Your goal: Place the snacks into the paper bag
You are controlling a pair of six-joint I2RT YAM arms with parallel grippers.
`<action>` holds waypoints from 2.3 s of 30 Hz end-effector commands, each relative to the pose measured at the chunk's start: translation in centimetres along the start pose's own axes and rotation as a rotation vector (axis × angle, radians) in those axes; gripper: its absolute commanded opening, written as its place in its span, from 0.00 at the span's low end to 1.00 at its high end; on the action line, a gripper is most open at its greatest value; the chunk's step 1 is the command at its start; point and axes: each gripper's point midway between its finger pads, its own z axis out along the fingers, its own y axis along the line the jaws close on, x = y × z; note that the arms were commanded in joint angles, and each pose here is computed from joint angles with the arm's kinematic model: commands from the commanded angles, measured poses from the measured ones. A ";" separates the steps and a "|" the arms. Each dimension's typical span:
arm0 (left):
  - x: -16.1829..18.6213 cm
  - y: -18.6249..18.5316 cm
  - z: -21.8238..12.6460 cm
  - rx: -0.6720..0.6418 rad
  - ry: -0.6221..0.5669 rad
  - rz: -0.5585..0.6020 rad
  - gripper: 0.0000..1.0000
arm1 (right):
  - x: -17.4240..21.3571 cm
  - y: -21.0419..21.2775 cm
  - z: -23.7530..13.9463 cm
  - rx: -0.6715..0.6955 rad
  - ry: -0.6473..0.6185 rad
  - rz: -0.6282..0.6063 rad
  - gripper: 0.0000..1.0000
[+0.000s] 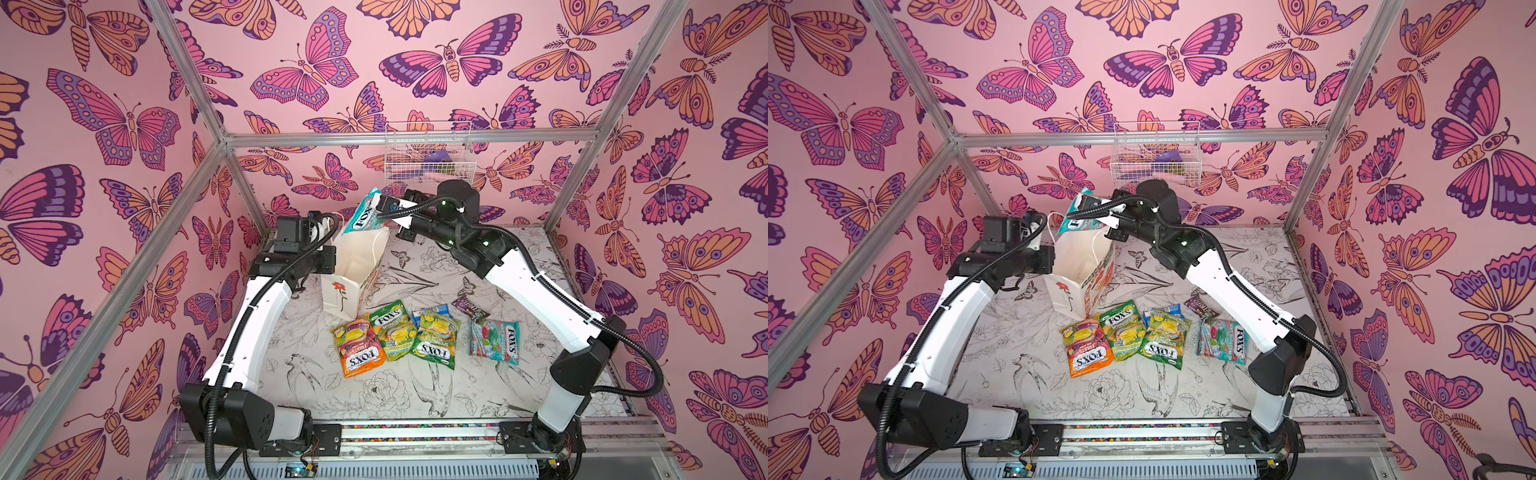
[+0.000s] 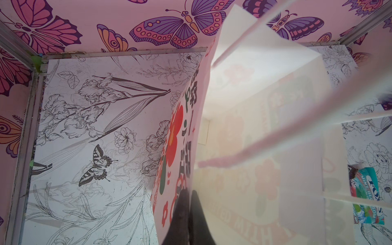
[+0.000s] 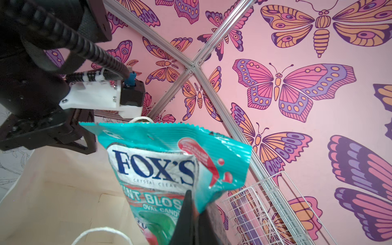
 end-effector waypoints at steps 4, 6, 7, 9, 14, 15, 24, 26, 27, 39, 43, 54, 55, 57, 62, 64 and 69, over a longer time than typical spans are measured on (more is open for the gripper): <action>0.2 -0.4 -0.3 0.017 0.003 0.005 0.00 | -1.6 0.4 0.2 -0.030 -0.065 -0.051 0.00; 0.2 -0.5 -0.3 0.016 0.003 0.007 0.00 | -1.3 0.8 0.5 -0.046 -0.061 -0.062 0.00; 0.2 -0.4 -0.3 0.015 0.003 0.006 0.00 | -1.3 0.8 0.6 -0.047 -0.060 -0.066 0.00; 0.2 -0.4 -0.4 0.014 0.001 0.006 0.00 | -0.9 1.3 0.8 -0.063 -0.054 -0.088 0.00; 0.2 -0.4 -0.4 0.014 0.002 0.004 0.00 | 0.2 2.8 1.3 -0.107 -0.040 -0.135 0.00; 0.2 -0.4 -0.4 0.014 0.000 0.003 0.00 | 0.3 2.8 1.4 -0.103 -0.043 -0.142 0.00; 0.2 -0.3 -0.3 0.012 0.002 0.003 0.00 | 1.7 3.6 2.3 -0.104 -0.017 -0.194 0.00; 0.2 -0.3 -0.3 0.012 0.003 0.002 0.00 | 2.0 4.1 2.5 -0.109 -0.006 -0.221 0.00; 0.2 -0.3 -0.4 0.013 0.003 0.002 0.00 | 2.2 4.5 2.6 -0.115 0.001 -0.238 0.00; 0.2 -0.3 -0.5 0.010 -0.003 0.003 0.00 | 2.6 6.8 3.2 -0.136 0.022 -0.347 0.00; 0.1 -0.2 -0.6 0.009 -0.005 0.002 0.00 | 2.8 7.3 3.4 -0.136 0.022 -0.373 0.00; 0.2 -0.2 -0.6 0.011 -0.004 0.001 0.00 | 3.1 7.5 3.9 -0.113 0.036 -0.427 0.00; 0.1 -0.2 -0.6 0.011 -0.005 0.001 0.00 | 3.3 7.5 4.0 -0.109 0.044 -0.437 0.00; 0.1 -0.2 -0.6 0.010 -0.005 0.000 0.00 | 3.5 7.6 4.3 -0.102 0.057 -0.457 0.00; 0.1 -0.2 -0.6 0.010 -0.006 -0.001 0.00 | 3.9 7.8 4.5 -0.101 0.069 -0.468 0.00; 0.1 -0.1 -0.6 0.009 -0.007 -0.002 0.00 | 4.1 8.0 4.5 -0.107 0.072 -0.468 0.00; 0.1 -0.1 -0.6 0.010 -0.006 -0.003 0.00 | 4.3 8.5 4.6 -0.119 0.080 -0.479 0.00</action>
